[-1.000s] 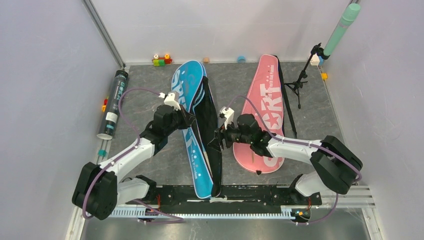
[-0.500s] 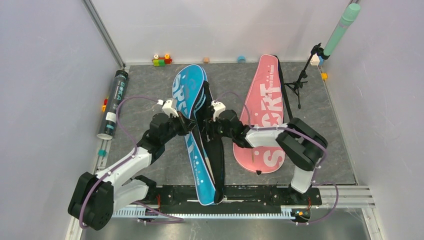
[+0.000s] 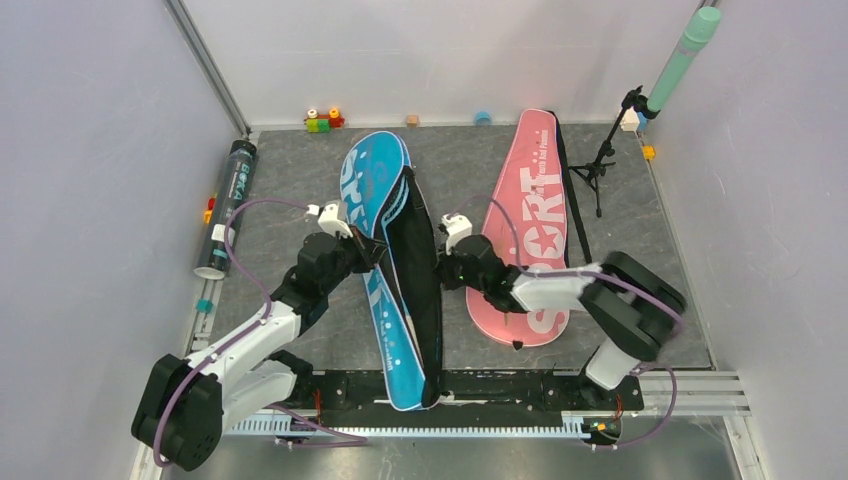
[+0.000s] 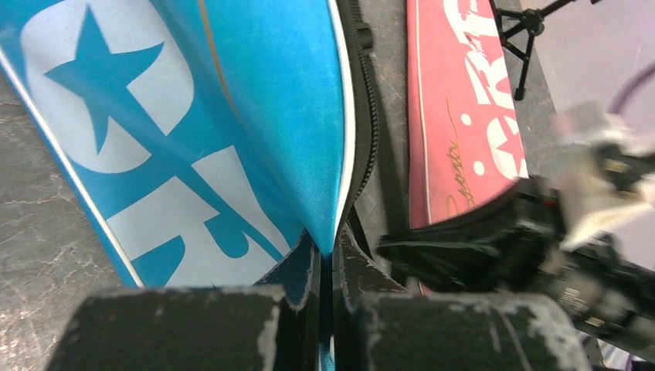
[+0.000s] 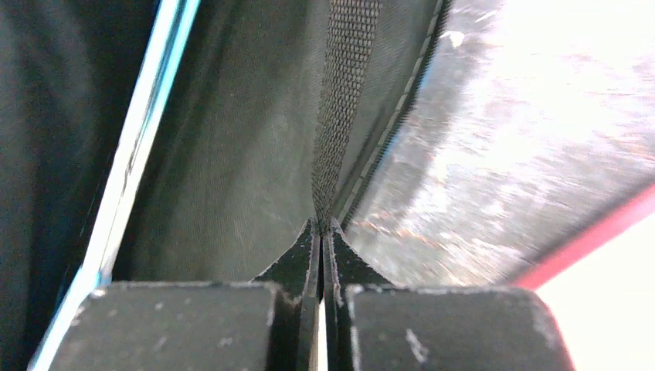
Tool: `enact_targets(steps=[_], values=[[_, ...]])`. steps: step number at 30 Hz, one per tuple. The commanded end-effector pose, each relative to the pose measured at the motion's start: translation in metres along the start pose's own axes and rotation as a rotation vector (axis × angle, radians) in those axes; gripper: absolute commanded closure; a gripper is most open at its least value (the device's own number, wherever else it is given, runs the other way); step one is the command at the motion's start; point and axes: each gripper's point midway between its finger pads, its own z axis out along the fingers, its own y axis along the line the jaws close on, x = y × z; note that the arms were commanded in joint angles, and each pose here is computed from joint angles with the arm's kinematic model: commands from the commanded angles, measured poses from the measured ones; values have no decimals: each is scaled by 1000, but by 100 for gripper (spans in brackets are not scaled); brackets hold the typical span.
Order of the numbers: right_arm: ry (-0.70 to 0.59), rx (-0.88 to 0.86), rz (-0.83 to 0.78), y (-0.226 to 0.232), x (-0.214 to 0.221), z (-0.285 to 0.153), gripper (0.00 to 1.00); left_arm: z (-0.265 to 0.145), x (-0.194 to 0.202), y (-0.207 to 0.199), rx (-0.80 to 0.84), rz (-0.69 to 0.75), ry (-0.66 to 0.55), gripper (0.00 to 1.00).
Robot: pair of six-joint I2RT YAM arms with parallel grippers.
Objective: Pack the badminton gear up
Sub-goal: Place the racket in the racket bag.
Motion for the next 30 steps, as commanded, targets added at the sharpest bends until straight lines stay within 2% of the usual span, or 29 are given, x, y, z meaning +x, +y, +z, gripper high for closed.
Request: enact_targets(steps=[1,6,14,18,23,30], values=[[13,86,-162,-22,-2,-47,100,1,-75,-8,-50,-4,-266,98],[10,140,-244,-38,-5,-94,100,-3,-79,15,-160,-17,-301,98],[-126,165,-288,-36,-53,-150,100,-7,-76,39,-268,-35,-304,98],[-206,133,-293,-27,-75,-177,100,-8,-70,51,-316,-43,-286,98],[-341,13,-294,-3,-103,-215,100,-8,-64,69,-413,-55,-261,98],[-404,22,-285,-6,-110,-233,100,-7,-55,77,-464,-44,-207,98]])
